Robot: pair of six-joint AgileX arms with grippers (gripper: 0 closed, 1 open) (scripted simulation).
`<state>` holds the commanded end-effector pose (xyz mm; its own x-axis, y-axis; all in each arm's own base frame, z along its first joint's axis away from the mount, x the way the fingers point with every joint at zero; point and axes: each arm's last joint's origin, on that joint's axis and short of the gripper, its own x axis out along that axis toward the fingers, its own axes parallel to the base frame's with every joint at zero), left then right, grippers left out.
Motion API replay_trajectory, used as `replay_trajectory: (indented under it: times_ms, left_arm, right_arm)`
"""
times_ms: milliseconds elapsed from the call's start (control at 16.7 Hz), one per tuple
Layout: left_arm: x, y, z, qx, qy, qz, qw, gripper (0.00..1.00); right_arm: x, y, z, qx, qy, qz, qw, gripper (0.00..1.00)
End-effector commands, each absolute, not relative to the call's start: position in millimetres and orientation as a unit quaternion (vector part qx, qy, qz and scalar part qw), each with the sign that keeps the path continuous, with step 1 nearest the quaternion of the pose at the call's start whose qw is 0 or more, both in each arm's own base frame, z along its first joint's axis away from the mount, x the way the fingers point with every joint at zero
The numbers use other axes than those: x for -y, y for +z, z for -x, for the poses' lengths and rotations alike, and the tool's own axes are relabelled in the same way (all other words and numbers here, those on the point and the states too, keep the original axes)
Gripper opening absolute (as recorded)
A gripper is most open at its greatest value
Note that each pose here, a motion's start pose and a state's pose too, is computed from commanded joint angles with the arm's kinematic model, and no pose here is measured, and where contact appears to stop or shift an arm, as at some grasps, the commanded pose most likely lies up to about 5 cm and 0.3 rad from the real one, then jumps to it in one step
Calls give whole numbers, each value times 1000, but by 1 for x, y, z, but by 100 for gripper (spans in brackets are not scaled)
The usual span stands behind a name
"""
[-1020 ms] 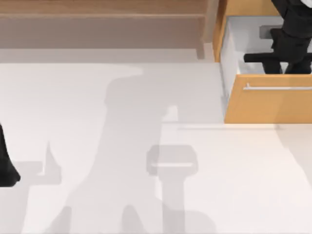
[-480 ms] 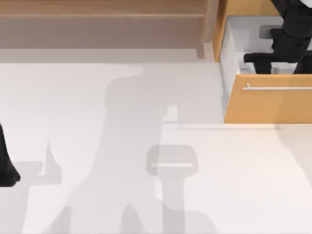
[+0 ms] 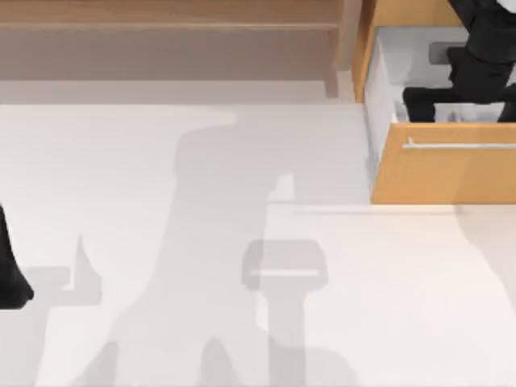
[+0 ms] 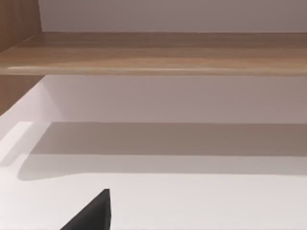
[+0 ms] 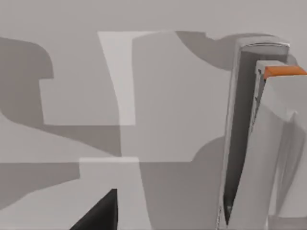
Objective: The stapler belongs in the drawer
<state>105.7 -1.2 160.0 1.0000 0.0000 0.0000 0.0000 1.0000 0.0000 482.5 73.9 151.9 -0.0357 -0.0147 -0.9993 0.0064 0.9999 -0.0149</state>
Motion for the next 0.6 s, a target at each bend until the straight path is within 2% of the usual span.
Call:
replay_trajectory:
  times_ms: [300, 600]
  left_arm:
    - [1, 160, -106, 0, 0, 0, 1000, 100]
    - [1, 160, -106, 0, 0, 0, 1000, 100]
  right_arm:
    - [-73, 156, -481, -715, -7, 5, 699, 100]
    - [-72, 201, -465, -647, 16, 27, 762, 100]
